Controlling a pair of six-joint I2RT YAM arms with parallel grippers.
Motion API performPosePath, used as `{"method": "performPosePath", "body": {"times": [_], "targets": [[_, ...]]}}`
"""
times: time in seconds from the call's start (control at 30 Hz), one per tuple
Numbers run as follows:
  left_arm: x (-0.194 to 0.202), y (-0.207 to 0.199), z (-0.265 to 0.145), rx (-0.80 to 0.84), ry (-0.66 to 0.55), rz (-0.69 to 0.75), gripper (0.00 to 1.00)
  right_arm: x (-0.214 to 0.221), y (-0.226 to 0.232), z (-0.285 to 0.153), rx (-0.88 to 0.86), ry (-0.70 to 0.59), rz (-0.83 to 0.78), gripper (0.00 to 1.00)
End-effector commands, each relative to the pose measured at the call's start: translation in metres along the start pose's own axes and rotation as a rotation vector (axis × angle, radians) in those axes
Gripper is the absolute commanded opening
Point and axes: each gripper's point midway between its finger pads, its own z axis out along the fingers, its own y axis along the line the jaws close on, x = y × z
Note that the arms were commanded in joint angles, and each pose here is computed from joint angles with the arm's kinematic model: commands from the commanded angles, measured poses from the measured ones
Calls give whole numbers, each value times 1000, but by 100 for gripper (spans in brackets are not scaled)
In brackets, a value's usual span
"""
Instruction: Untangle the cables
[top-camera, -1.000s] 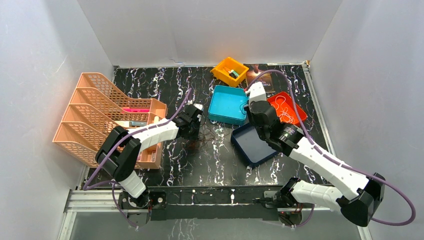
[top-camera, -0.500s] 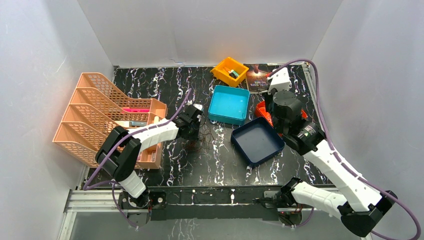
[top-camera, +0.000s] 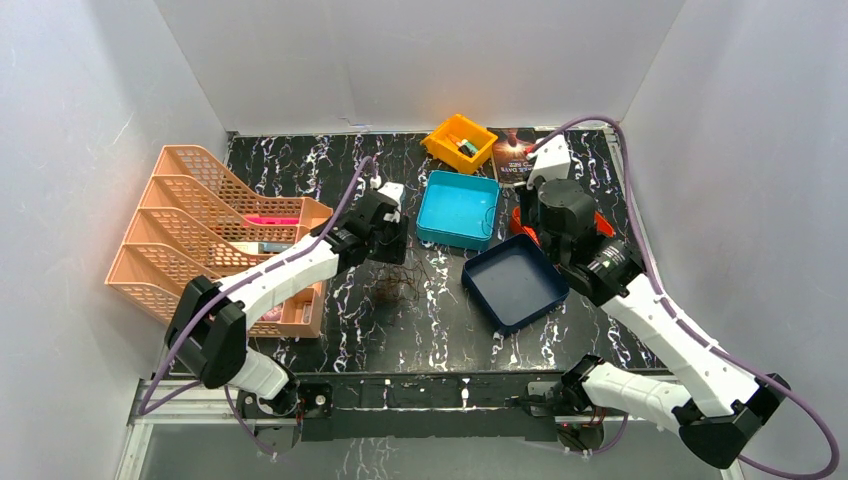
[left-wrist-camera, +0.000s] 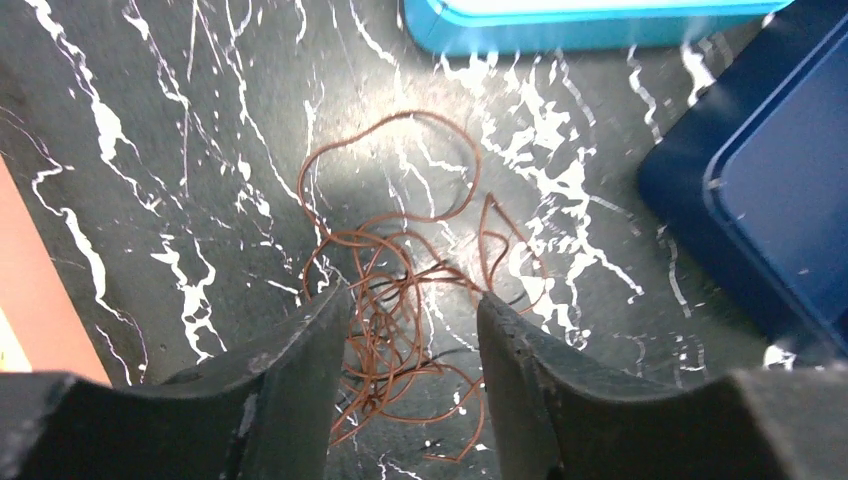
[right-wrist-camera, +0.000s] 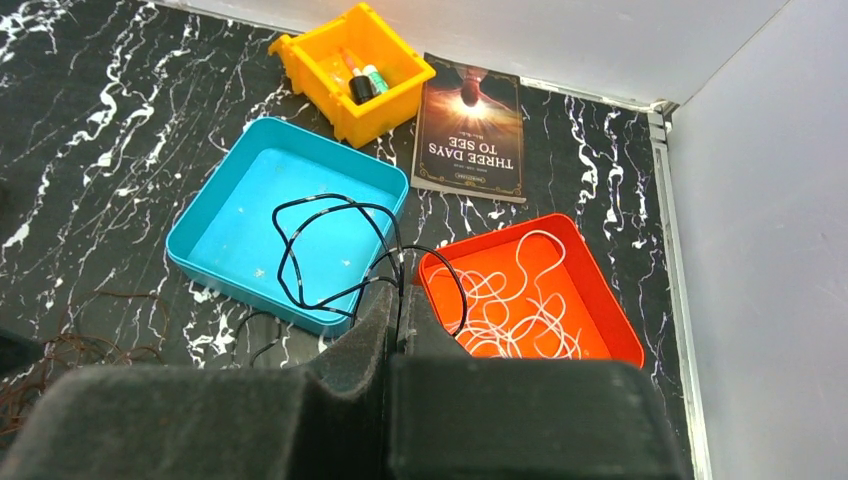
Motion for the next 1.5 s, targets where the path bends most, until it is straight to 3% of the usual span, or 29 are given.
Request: {"method": "performPosePath", "body": {"times": [0.0, 0.17, 0.53, 0.97, 1.47], "targets": [[-29, 1, -25, -7, -82, 9, 52, -11, -8, -2, 49, 8, 58, 0], [-36, 3, -29, -21, -108, 2, 63, 10, -16, -9, 97, 86, 82, 0], [-57, -1, -44, 6, -184, 4, 74, 55, -25, -6, 171, 262, 68, 0], [-84, -13, -88, 104, -340, 14, 84, 69, -19, 9, 58, 311, 164, 0], [-98, -64, -122, 414, -422, 118, 84, 57, 20, 10, -187, 249, 256, 0]]}}
